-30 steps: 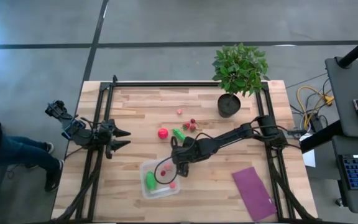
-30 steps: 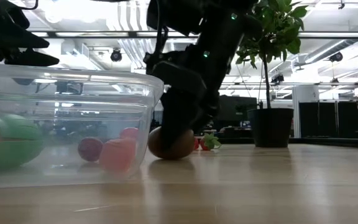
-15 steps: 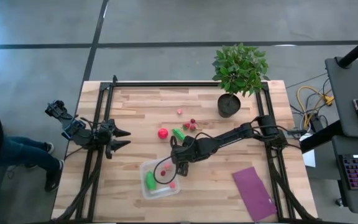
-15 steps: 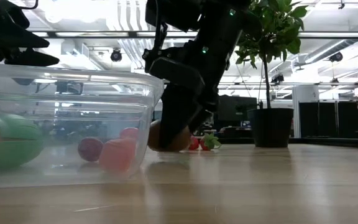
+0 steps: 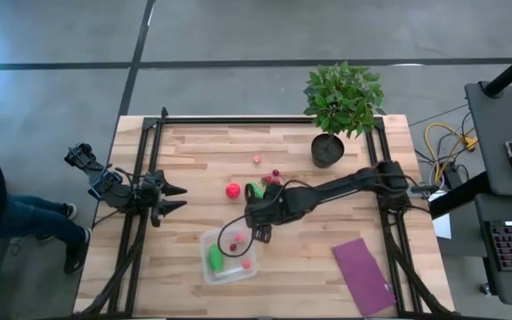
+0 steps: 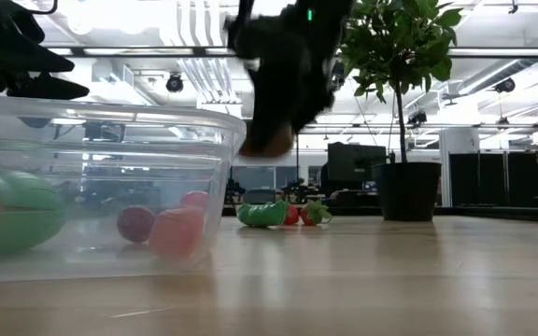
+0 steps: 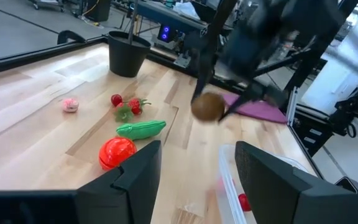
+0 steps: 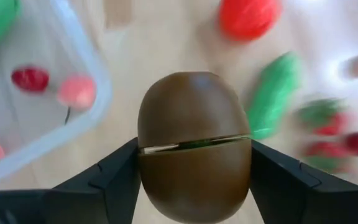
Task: Pick and placing Produce into tupperware
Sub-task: Put the kiwi into the transparent bin
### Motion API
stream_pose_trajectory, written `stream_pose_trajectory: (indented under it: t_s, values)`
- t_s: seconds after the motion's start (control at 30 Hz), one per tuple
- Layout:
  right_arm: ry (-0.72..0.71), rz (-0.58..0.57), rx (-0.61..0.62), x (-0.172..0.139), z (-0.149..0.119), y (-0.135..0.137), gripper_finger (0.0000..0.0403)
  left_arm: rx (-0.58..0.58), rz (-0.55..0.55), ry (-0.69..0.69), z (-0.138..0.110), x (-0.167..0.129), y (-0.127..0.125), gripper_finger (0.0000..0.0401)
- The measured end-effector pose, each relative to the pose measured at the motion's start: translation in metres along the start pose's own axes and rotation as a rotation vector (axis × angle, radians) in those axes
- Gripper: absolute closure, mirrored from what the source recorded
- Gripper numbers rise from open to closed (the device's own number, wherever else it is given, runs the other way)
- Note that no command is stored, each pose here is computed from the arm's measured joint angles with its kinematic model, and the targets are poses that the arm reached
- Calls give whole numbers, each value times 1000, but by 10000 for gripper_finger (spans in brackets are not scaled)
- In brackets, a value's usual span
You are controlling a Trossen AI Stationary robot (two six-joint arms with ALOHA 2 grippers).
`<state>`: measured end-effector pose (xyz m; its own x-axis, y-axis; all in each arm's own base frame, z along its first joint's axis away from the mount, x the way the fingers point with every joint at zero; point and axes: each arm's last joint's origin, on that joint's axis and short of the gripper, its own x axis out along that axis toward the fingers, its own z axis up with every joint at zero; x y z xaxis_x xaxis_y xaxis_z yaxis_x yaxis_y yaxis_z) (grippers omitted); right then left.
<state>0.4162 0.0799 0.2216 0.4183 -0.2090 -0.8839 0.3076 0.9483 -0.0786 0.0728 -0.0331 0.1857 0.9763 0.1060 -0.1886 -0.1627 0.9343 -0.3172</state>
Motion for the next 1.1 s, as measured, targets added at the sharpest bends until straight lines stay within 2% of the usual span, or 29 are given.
stream_pose_trajectory:
  t_s: [0.1,0.2,0.4,0.5,0.67,0.9,1.1]
  values:
    - [-56,-31,13,-29,13,-6,158,0,0,0,0,0,0,209]
    - [-130,-2,39,-60,29,-9,161,0,0,0,0,0,0,209]
    - [-271,162,70,-100,56,5,150,0,0,0,0,0,0,209]
    - [-265,217,70,-97,61,16,149,-1,0,-1,0,0,0,209]
    - [-184,291,88,-72,60,37,156,0,0,0,0,0,0,209]
    - [-65,387,44,-37,50,80,156,1,0,0,0,0,0,209]
    - [-45,382,-22,-20,52,99,149,1,1,0,0,0,0,209]
